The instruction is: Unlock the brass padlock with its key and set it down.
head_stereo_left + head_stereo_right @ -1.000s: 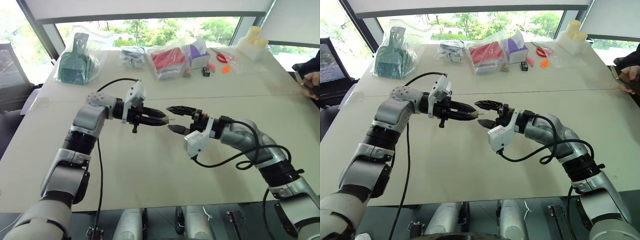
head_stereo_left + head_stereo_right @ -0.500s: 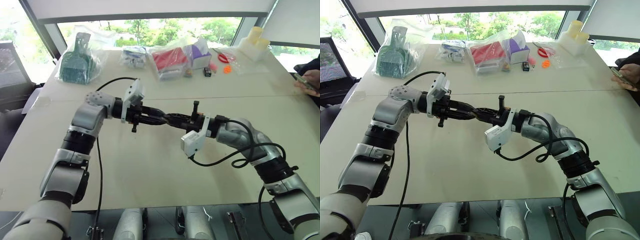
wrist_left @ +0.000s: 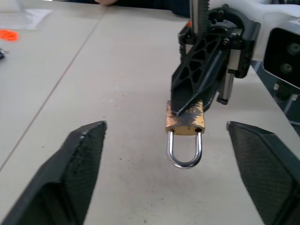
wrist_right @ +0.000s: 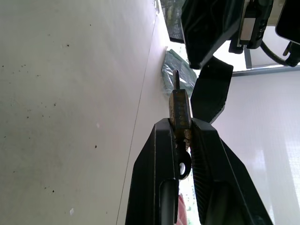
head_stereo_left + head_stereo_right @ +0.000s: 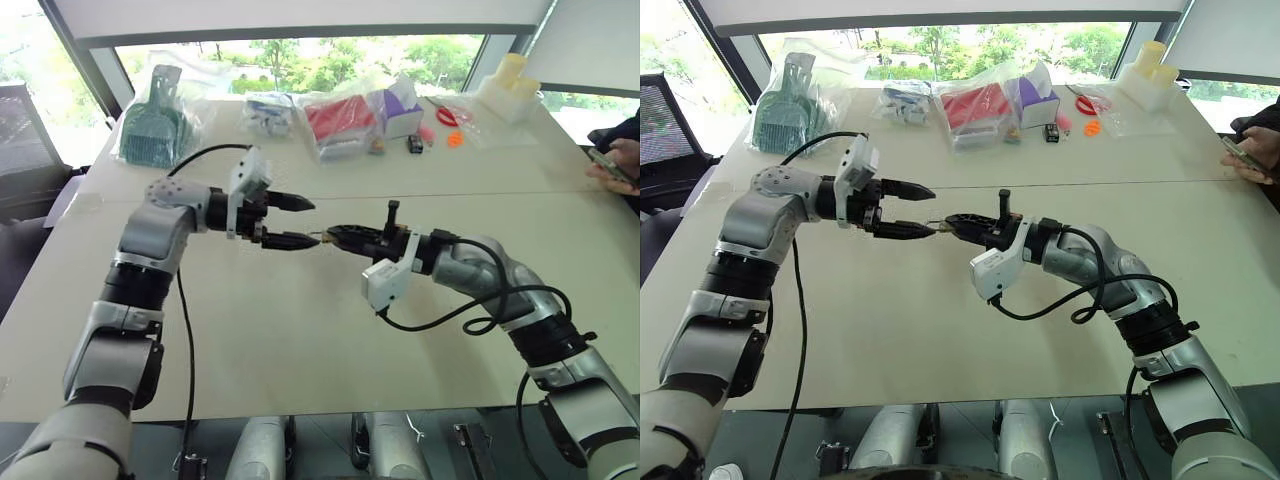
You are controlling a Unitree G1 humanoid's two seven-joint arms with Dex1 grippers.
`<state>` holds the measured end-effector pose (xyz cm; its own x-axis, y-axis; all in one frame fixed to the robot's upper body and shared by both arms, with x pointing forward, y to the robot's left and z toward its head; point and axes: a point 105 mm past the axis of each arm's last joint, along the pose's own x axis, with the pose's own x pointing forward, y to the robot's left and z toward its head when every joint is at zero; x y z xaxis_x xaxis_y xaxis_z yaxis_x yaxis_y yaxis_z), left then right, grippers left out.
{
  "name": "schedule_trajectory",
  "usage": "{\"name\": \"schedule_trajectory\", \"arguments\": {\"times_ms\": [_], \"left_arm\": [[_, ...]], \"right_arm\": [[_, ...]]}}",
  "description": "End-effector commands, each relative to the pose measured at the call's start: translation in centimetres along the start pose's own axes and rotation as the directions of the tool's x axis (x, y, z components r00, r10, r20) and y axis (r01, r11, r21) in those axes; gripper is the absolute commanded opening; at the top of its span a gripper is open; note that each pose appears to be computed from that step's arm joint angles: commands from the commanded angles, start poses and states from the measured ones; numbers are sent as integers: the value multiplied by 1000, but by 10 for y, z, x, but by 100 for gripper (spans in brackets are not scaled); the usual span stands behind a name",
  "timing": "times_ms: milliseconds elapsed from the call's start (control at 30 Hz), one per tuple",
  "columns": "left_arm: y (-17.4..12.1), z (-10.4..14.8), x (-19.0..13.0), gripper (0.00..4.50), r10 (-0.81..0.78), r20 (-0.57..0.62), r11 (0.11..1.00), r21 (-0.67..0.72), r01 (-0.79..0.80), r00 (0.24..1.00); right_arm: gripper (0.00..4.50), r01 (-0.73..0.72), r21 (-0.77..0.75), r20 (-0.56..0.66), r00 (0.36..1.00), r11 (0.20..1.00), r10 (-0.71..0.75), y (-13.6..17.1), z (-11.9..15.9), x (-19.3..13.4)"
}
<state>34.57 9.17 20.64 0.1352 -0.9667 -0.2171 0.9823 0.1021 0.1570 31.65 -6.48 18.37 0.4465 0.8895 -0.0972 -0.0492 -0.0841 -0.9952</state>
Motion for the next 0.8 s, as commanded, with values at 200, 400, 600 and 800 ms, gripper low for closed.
{"name": "schedule_trajectory", "arguments": {"times_ms": [200,400,600,800], "left_arm": [[-12,7,-2,2,-32,20,999,17,32,999],[-14,-15,4,2,-33,-67,999,25,35,997],[-1,-28,7,2,24,-87,999,30,-22,996],[10,-18,10,2,85,-7,996,21,-84,996]], "right_arm": [[0,52,-8,5,999,999,-52,-11,3,-2],[0,50,-5,5,999,999,-50,-11,3,-2],[0,53,-6,5,999,999,-53,-13,3,-2],[0,53,-2,7,999,999,-53,-12,5,-2]]}}
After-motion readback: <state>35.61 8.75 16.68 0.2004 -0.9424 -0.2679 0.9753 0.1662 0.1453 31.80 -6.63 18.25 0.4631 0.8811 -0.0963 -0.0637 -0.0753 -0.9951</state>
